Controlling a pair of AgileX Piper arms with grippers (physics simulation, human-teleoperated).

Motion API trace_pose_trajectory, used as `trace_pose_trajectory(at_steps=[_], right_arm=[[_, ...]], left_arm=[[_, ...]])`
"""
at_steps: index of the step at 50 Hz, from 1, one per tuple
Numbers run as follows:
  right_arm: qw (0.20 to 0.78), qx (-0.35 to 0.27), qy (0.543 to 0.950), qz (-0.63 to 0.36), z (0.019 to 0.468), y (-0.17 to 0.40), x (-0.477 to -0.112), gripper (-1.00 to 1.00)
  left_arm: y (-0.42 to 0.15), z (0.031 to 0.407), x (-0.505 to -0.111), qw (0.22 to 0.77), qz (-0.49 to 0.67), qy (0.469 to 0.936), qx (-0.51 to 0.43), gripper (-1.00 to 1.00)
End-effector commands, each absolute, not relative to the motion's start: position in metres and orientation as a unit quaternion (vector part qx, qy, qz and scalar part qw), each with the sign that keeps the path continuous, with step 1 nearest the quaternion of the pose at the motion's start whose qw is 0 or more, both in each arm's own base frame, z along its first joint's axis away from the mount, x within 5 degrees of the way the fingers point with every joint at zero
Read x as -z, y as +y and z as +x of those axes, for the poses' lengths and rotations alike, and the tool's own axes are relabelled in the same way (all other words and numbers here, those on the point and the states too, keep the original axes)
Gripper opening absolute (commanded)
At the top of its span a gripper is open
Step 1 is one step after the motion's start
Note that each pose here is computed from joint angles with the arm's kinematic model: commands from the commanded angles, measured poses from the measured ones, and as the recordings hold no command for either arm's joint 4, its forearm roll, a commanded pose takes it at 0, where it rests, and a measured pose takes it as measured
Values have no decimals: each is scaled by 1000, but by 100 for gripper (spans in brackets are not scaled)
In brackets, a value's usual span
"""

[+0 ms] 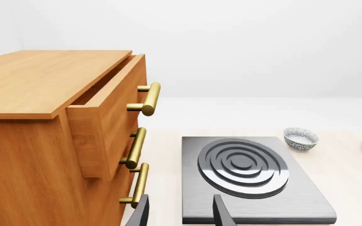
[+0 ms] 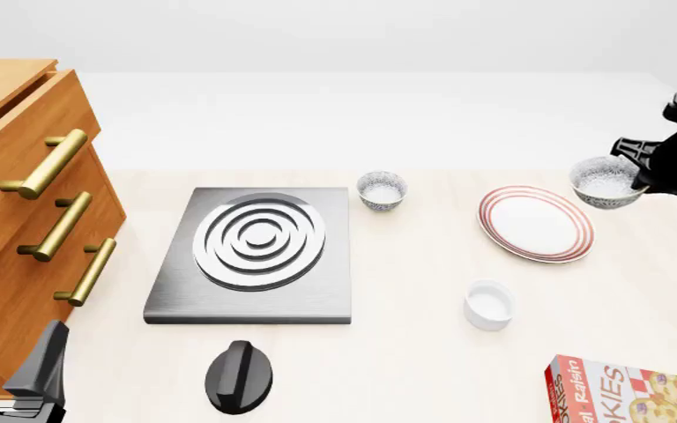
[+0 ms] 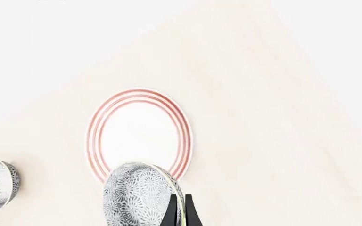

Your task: Pick the akita bowl next to the cookies box and place it on the plate.

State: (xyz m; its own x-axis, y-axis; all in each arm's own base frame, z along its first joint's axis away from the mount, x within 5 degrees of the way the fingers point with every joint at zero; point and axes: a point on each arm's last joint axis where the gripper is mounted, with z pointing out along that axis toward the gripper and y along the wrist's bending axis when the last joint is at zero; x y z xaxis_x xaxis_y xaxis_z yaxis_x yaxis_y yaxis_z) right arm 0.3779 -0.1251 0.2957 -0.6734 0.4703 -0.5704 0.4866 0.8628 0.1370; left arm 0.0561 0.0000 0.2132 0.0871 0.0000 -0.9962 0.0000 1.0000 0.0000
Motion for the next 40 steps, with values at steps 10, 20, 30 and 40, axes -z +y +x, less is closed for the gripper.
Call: trace_pose_trajectory(at_steps=[10,20,30,40], right_arm=[[318,-27,905,280,391,-85,-265,-100],[325,-35,901,286,395,-80,-257,-100],[331,-47,891,306,396,-76,-241,-100],[333,-57,885,319,400,-72,-224,-100]], left_arm=[[0,56,-213,737,0,676,0,100],[0,56,-213,737,0,676,0,100],[0,56,-213,737,0,676,0,100],[0,56,-213,737,0,676,0,100]])
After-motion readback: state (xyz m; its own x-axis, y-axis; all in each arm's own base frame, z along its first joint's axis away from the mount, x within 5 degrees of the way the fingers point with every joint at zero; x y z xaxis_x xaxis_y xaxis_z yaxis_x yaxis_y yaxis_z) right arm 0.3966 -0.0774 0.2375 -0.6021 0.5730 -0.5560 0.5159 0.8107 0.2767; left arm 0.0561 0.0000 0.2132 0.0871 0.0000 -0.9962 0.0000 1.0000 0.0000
